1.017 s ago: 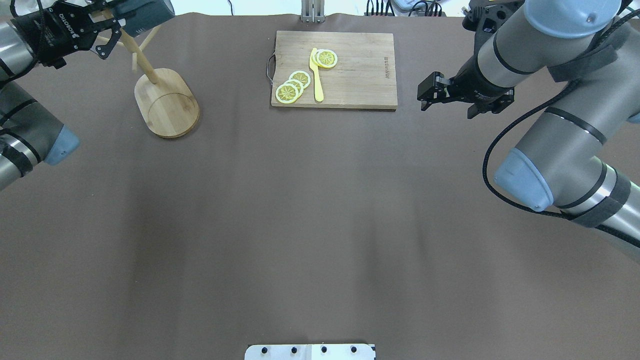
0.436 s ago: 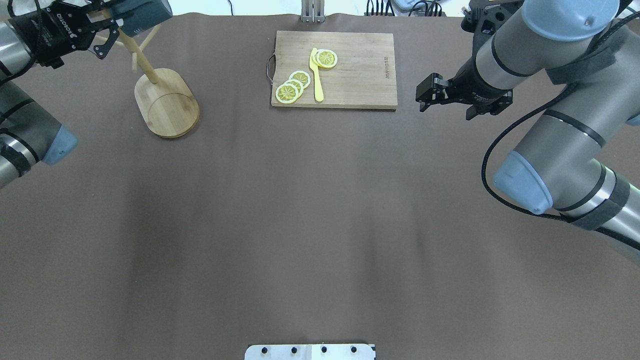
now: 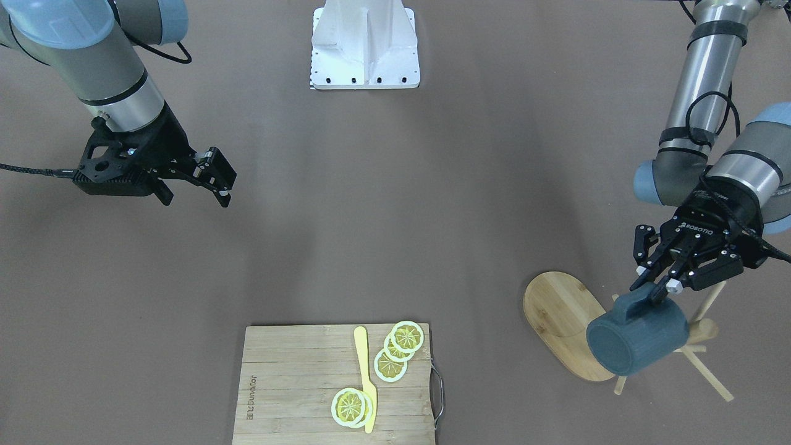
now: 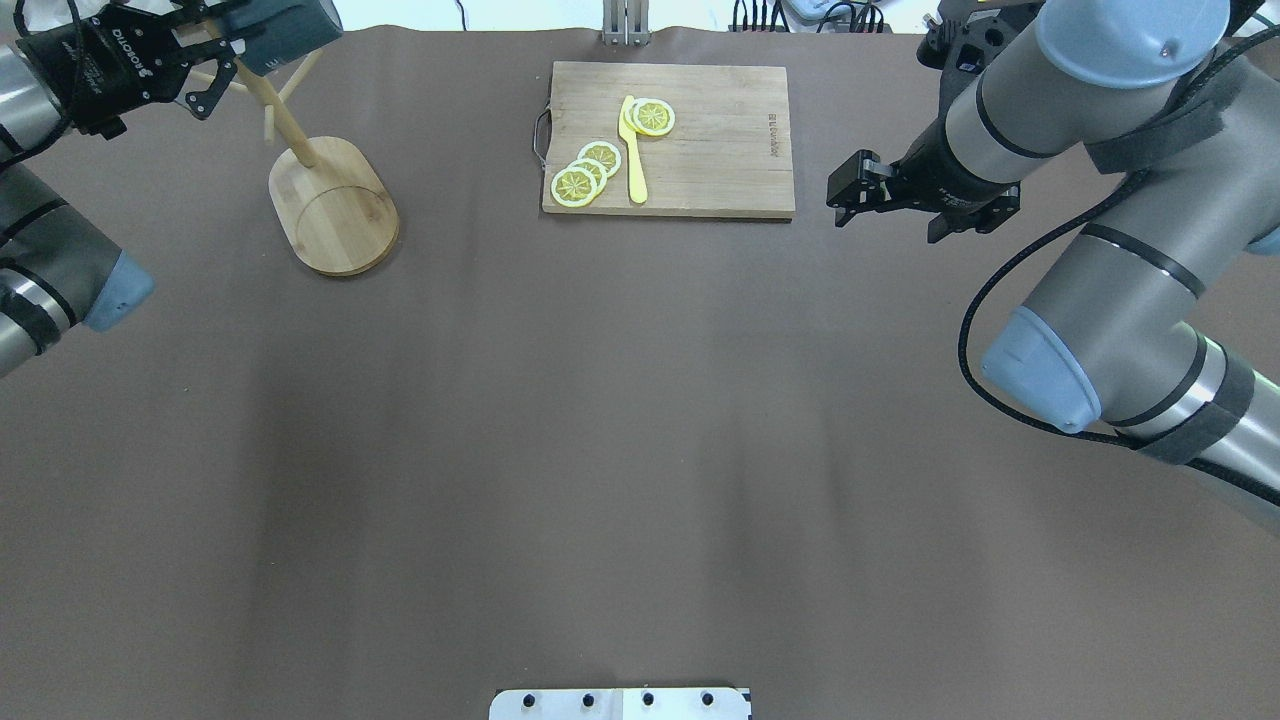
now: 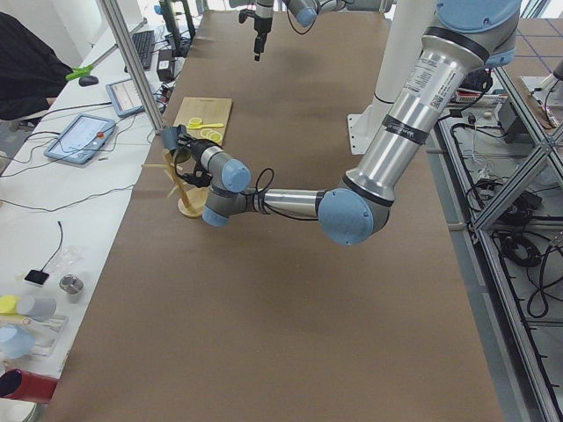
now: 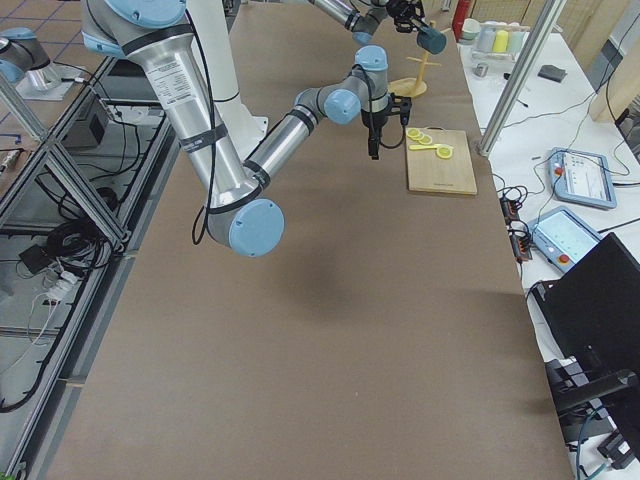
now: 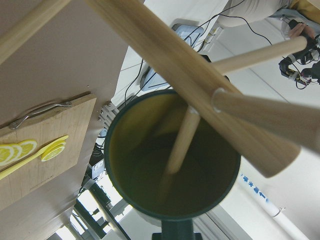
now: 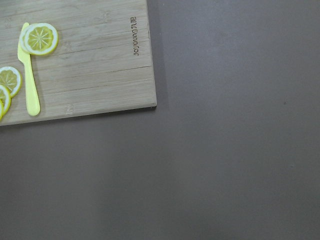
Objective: Hang cup on storage rack
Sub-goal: 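Lower the mug handle over the peg with the left gripper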
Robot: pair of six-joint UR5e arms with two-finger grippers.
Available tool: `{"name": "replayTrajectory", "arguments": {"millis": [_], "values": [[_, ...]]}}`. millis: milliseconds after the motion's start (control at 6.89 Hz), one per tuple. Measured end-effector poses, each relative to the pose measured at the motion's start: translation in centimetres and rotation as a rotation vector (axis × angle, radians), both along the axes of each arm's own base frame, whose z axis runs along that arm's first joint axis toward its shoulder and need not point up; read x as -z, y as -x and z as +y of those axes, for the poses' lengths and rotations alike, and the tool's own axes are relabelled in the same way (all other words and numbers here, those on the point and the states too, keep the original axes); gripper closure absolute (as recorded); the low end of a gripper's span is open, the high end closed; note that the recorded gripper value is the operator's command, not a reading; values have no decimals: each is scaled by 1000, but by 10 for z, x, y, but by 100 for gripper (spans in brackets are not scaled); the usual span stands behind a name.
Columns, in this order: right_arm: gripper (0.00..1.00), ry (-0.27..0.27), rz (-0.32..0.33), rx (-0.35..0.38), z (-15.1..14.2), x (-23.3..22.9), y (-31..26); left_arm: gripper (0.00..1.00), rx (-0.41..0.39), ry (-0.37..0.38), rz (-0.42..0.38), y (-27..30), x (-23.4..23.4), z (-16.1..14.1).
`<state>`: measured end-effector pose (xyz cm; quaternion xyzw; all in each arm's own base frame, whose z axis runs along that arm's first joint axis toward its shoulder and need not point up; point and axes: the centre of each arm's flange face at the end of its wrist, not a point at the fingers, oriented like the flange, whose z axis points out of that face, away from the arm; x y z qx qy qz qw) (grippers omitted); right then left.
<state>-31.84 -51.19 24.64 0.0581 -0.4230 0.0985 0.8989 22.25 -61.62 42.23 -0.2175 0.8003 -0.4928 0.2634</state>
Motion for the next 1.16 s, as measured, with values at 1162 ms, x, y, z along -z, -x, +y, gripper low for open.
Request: {"name": "replayTrajectory", "arguments": {"millis": [1162], "values": [[0,-9,1,6,3,3,6,65,-9,40,19,-1,-5,-2]]}}
